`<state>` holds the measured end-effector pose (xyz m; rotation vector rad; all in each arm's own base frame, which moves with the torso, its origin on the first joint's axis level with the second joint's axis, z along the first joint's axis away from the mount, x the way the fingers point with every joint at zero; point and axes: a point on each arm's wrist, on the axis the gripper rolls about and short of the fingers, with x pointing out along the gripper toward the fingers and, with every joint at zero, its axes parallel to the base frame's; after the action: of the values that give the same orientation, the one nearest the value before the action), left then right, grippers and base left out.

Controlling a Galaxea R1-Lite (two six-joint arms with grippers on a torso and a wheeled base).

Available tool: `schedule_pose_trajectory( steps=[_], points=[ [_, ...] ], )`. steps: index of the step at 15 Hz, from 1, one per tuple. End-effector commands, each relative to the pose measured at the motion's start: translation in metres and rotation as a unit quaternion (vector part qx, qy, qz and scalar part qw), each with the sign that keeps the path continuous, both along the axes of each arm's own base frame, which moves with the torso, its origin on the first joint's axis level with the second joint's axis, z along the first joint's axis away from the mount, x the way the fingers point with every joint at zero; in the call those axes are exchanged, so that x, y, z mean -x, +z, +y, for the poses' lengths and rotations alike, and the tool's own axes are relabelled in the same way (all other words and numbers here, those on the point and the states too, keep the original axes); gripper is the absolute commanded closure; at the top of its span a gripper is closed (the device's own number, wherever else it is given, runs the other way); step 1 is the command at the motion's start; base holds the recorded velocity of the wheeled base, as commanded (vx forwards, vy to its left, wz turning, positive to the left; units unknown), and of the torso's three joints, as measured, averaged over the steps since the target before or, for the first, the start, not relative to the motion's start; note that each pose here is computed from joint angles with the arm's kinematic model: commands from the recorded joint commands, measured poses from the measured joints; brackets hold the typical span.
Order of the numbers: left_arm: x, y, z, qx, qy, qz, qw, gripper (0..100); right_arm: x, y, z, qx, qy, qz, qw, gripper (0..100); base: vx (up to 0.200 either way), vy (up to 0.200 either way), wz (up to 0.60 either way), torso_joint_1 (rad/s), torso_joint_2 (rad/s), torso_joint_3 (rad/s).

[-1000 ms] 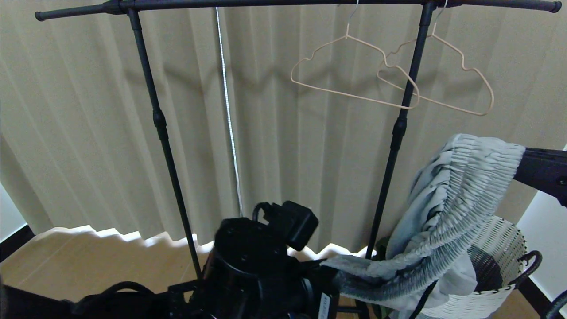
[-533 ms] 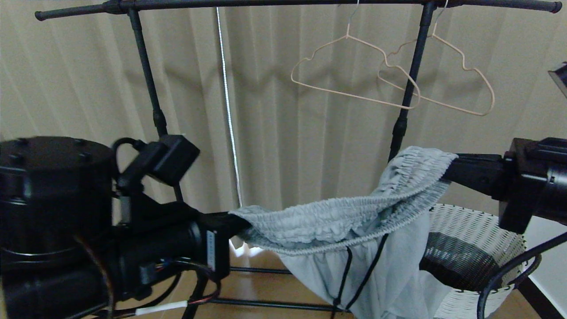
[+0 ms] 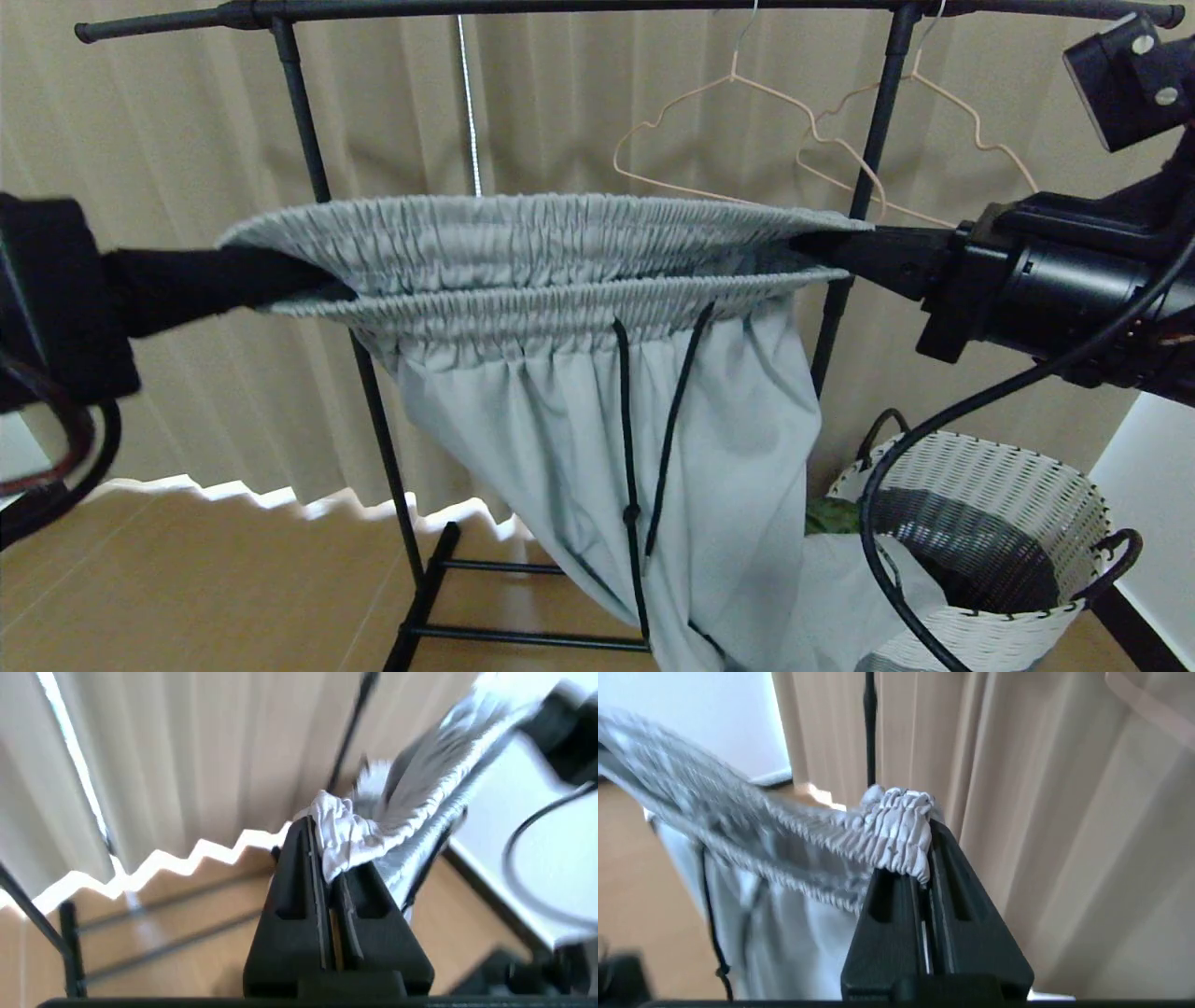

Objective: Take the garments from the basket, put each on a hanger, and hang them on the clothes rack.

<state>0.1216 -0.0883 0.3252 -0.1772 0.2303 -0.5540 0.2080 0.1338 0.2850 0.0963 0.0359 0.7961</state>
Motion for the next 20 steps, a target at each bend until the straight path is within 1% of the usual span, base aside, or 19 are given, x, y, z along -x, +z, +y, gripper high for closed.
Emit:
schedule_pose_trajectory(
  steps=[1, 3, 4, 5, 6, 7, 8, 10, 12, 13, 14, 15, 16, 17, 18, 19, 20],
  points=[
    [0.005, 0.028, 0.013, 0.020, 0.026, -0.037, 0.9988, 100, -0.013, 0.002, 0.008, -0.003, 0.001, -0.003, 1.0000, 100, 0.000, 0.000, 0.00, 0.000, 0.00, 0.000],
    [0.004, 0.037, 0.016, 0.016, 0.037, -0.050, 0.9979, 100, -0.015, 0.009, 0.009, -0.013, 0.000, -0.011, 0.9999, 100, 0.000, 0.000, 0.00, 0.000, 0.00, 0.000],
    [0.004, 0.045, 0.016, 0.020, 0.036, -0.064, 0.9971, 100, -0.015, 0.017, 0.009, -0.034, 0.001, -0.015, 0.9993, 100, 0.000, 0.000, 0.00, 0.000, 0.00, 0.000],
    [0.002, 0.048, 0.015, 0.020, 0.037, -0.068, 0.9968, 100, -0.015, 0.020, 0.009, -0.043, 0.002, -0.018, 0.9989, 100, 0.000, 0.000, 0.00, 0.000, 0.00, 0.000],
    [0.002, 0.055, 0.015, 0.021, 0.036, -0.080, 0.9960, 100, -0.016, 0.023, 0.010, -0.055, 0.003, -0.025, 0.9982, 100, 0.000, 0.000, 0.00, 0.000, 0.00, 0.000],
    [-0.002, 0.054, 0.013, 0.017, 0.036, -0.077, 0.9963, 100, -0.016, 0.023, 0.010, -0.055, 0.003, -0.025, 0.9982, 100, 0.000, 0.000, 0.00, 0.000, 0.00, 0.000],
    [-0.004, 0.050, 0.011, 0.012, 0.035, -0.070, 0.9969, 100, -0.017, 0.021, 0.009, -0.051, -0.002, -0.021, 0.9985, 100, 0.000, 0.000, 0.00, 0.000, 0.00, 0.000],
    [-0.018, 0.024, 0.000, -0.018, 0.028, -0.027, 0.9991, 100, -0.021, 0.014, 0.001, -0.044, -0.020, -0.013, 0.9988, 100, 0.000, 0.000, 0.00, 0.000, 0.00, 0.000],
    [-0.026, 0.008, -0.010, -0.035, 0.018, -0.001, 0.9992, 100, -0.025, 0.009, -0.007, -0.038, -0.038, -0.006, 0.9985, 100, 0.000, 0.000, 0.00, 0.000, 0.00, 0.000],
    [-0.031, 0.005, -0.014, -0.039, 0.014, 0.006, 0.9991, 100, -0.029, 0.006, -0.015, -0.034, -0.054, -0.002, 0.9980, 100, 0.000, 0.000, 0.00, 0.000, 0.00, 0.000],
    [-0.034, 0.003, -0.020, -0.043, 0.005, 0.010, 0.9990, 100, -0.031, 0.006, -0.020, -0.033, -0.065, -0.004, 0.9973, 100, 0.000, 0.000, 0.00, 0.000, 0.00, 0.000],
    [-0.034, 0.002, -0.021, -0.044, 0.004, 0.012, 0.9990, 100, -0.032, 0.005, -0.021, -0.031, -0.067, -0.004, 0.9973, 100, 0.000, 0.000, 0.00, 0.000, 0.00, 0.000],
    [-0.046, -0.007, -0.032, -0.072, -0.004, 0.021, 0.9971, 100, -0.035, 0.003, -0.027, -0.008, -0.085, -0.020, 0.9961, 100, 0.000, 0.000, 0.00, 0.000, 0.00, 0.000],
    [-0.052, -0.012, -0.036, -0.093, -0.007, 0.019, 0.9955, 100, -0.035, 0.003, -0.028, -0.002, -0.095, -0.022, 0.9952, 100, 0.000, 0.000, 0.00, 0.000, 0.00, 0.000],
    [-0.057, -0.015, -0.039, -0.102, -0.007, 0.013, 0.9947, 100, -0.035, 0.001, -0.028, 0.000, -0.108, -0.017, 0.9941, 100, 0.000, 0.000, 0.00, 0.000, 0.00, 0.000],
    [-0.058, -0.014, -0.039, -0.101, -0.006, 0.010, 0.9948, 100, -0.035, 0.001, -0.028, 0.000, -0.110, -0.017, 0.9938, 100, 0.000, 0.000, 0.00, 0.000, 0.00, 0.000],
    [-0.063, -0.013, -0.044, -0.093, -0.002, -0.003, 0.9956, 100, -0.033, 0.002, -0.030, 0.000, -0.115, -0.017, 0.9932, 100, 0.000, 0.000, 0.00, 0.000, 0.00, 0.000]
  ],
)
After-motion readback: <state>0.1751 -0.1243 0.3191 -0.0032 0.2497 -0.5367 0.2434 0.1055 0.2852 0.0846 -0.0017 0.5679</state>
